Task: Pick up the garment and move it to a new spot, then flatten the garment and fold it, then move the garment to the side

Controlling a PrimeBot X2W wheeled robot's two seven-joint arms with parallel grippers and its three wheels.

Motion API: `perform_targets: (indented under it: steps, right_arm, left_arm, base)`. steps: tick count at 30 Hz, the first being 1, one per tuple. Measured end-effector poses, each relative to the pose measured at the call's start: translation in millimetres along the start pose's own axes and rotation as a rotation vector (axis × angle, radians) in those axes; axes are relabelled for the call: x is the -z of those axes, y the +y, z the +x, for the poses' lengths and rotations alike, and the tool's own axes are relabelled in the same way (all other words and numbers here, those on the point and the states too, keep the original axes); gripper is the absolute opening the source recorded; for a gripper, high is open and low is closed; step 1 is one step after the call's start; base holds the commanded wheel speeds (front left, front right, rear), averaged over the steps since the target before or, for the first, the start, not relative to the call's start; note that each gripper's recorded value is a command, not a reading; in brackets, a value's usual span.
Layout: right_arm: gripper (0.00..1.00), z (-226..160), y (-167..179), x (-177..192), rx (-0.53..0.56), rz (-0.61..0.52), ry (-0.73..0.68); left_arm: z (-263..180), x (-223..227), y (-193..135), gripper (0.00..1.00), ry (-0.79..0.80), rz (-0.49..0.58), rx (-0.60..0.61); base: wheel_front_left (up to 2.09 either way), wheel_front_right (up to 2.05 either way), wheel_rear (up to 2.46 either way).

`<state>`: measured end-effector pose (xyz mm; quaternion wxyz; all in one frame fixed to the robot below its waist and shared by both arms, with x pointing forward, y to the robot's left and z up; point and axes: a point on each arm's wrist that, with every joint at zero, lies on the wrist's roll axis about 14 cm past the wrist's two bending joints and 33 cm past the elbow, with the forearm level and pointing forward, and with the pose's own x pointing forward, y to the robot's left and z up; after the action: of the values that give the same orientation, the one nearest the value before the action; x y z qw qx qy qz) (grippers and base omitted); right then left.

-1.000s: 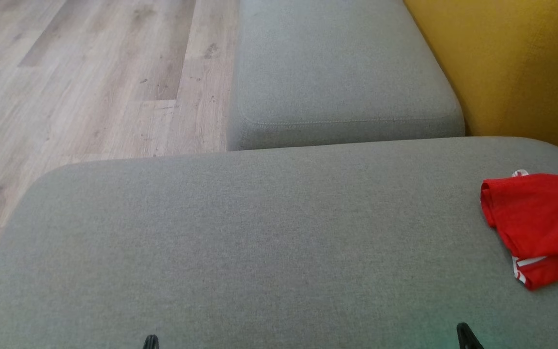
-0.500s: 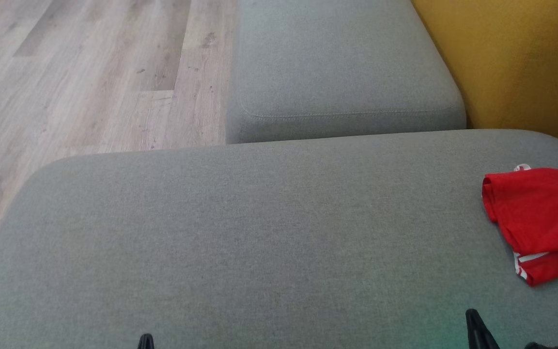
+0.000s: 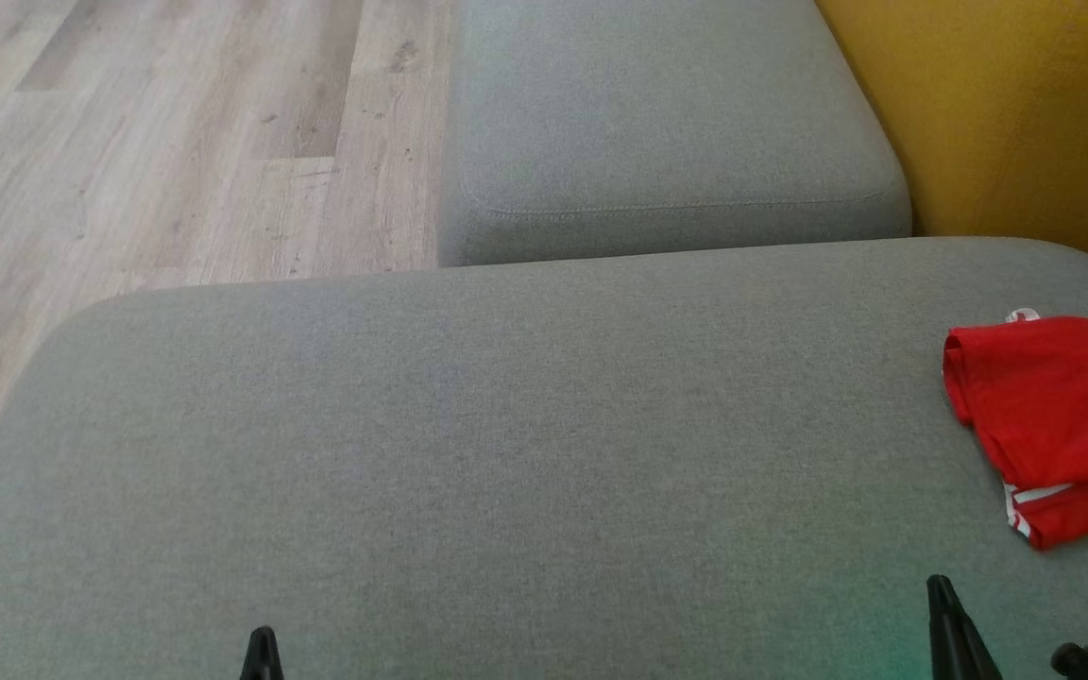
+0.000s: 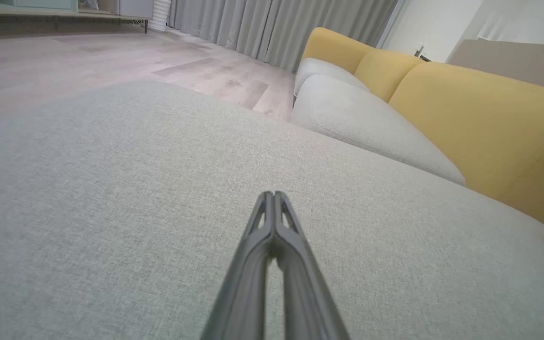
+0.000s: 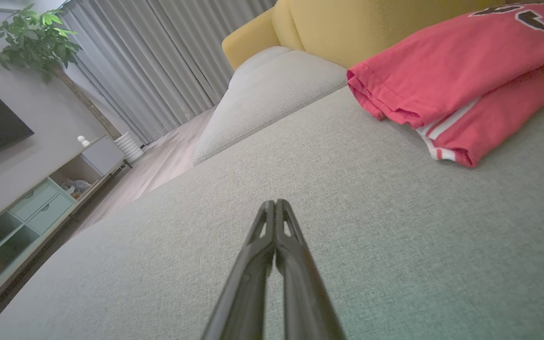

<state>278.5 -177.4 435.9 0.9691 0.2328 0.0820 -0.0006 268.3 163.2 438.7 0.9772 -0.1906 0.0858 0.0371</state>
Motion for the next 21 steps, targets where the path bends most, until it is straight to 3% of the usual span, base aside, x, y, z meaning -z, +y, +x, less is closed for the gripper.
perform_targets:
  steps: [21]
  right_arm:
    - [0.00,18,-7,-12,0.042,0.245,-0.009]
  left_arm:
    - [21,-4,3,0.00,0.042,-0.265,-0.010]
  base:
    - [0.00,0.00,0.00]
